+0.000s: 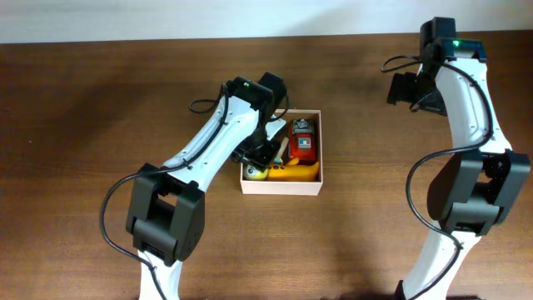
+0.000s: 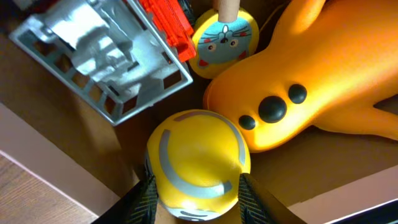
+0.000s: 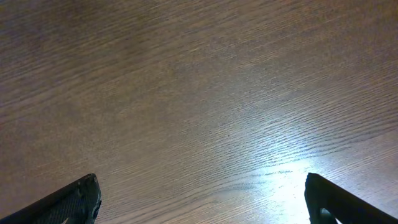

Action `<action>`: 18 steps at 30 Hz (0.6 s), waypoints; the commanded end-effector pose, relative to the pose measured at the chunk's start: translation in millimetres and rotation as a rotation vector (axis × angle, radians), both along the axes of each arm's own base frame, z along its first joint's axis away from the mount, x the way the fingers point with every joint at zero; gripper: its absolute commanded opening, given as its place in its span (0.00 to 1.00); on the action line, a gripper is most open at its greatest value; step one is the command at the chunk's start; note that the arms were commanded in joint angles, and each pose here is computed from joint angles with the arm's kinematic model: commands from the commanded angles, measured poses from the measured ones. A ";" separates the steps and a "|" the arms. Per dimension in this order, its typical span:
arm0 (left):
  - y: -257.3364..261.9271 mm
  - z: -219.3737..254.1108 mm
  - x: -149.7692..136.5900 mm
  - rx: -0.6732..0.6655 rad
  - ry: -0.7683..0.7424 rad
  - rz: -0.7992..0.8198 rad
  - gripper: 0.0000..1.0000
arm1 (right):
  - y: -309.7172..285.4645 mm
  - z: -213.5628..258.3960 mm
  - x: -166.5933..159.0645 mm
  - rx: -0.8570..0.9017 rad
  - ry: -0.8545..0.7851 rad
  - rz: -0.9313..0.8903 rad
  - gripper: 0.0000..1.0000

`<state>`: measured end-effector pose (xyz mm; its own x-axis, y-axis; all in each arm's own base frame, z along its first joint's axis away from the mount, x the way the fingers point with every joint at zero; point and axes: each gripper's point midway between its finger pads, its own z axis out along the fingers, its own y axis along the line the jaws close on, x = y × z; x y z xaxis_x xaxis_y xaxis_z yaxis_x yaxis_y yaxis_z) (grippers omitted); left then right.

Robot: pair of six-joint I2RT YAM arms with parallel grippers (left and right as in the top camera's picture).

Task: Pack container
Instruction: 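Lower the yellow ball into the box's front left corner and release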

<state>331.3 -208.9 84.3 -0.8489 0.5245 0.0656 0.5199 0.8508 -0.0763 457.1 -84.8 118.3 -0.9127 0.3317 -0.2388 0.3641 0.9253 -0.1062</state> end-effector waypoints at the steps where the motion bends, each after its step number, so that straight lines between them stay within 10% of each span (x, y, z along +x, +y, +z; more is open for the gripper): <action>1: -0.9 -10.7 -2.7 -0.002 0.027 -0.017 0.43 | -1.2 0.7 -0.2 -0.007 -0.001 0.001 0.99; 18: -13.5 15.5 21.0 -0.055 -0.065 -0.015 0.45 | -1.2 0.8 -0.2 -0.007 -0.001 0.001 0.99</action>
